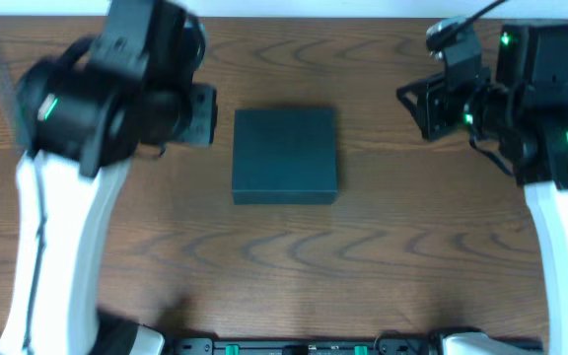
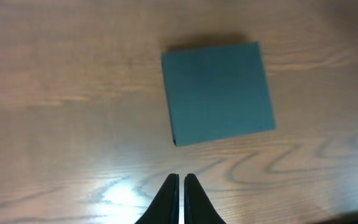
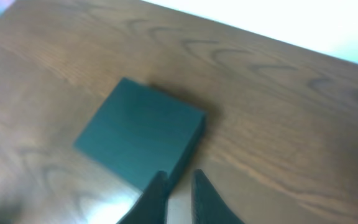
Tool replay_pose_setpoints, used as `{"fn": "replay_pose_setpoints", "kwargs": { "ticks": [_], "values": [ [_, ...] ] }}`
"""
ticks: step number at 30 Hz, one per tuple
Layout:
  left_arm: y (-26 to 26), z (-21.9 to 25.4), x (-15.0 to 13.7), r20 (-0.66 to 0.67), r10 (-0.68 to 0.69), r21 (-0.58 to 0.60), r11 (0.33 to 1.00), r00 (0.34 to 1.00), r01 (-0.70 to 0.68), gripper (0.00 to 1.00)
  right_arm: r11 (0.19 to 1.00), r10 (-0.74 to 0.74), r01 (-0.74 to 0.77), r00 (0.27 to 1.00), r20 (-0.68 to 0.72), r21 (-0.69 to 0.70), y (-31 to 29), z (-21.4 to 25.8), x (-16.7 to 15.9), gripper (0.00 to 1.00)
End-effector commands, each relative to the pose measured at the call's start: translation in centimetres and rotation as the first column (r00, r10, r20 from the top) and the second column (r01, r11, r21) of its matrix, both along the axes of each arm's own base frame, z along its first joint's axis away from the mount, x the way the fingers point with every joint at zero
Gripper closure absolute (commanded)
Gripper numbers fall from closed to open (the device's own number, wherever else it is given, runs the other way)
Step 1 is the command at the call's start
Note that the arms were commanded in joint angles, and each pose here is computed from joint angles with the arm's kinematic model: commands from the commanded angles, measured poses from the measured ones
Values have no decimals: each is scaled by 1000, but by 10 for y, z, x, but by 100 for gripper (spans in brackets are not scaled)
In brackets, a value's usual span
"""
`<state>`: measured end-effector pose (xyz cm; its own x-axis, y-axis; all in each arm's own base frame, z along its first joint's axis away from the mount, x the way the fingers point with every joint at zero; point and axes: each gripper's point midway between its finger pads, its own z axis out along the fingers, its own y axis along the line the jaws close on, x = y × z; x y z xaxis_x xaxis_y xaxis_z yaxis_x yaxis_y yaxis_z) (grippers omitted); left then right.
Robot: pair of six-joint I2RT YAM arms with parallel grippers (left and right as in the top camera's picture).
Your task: Pack container
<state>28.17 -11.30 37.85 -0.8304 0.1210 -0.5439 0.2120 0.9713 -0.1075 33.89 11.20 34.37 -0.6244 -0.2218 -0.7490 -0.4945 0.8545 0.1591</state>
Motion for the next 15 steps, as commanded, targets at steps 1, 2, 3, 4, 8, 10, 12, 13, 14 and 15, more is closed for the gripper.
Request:
{"fn": "replay_pose_setpoints", "kwargs": {
  "ticks": [1,2,3,4,8,10,12,13,14,15],
  "values": [
    [31,8,-56,35,-9,82,997,999,6,94,997,59,-56,996,72,-44,6,22,-30,99],
    [40,6,-72,47,-1,89,996,999,-3,94,997,68,-65,995,66,-44,6,23,-40,98],
    [50,3,-87,57,9,97,995,998,-15,94,996,75,-73,995,62,-44,7,24,-49,98],
    [55,-1,-97,69,11,94,995,998,-18,94,996,82,-80,995,62,-44,8,25,-57,99],
    [73,-30,-138,116,17,70,997,993,-25,94,995,83,-79,995,50,-62,2,18,-86,98],
    [76,-51,-150,119,35,36,999,992,-40,94,995,78,-77,997,16,-70,-1,0,-97,98],
    [75,-74,-157,110,39,9,999,993,-41,94,994,78,-81,996,-39,-76,-4,-26,-109,98],
    [74,-86,-158,103,38,4,999,994,-39,94,995,69,-74,995,-66,-73,-5,-38,-114,99],
    [74,-96,-158,97,39,4,999,994,-40,94,995,64,-70,994,-85,-70,-6,-47,-118,99],
    [73,-105,-158,92,40,5,999,995,-41,94,996,58,-65,993,-102,-68,-6,-54,-121,98]
  ]
}}
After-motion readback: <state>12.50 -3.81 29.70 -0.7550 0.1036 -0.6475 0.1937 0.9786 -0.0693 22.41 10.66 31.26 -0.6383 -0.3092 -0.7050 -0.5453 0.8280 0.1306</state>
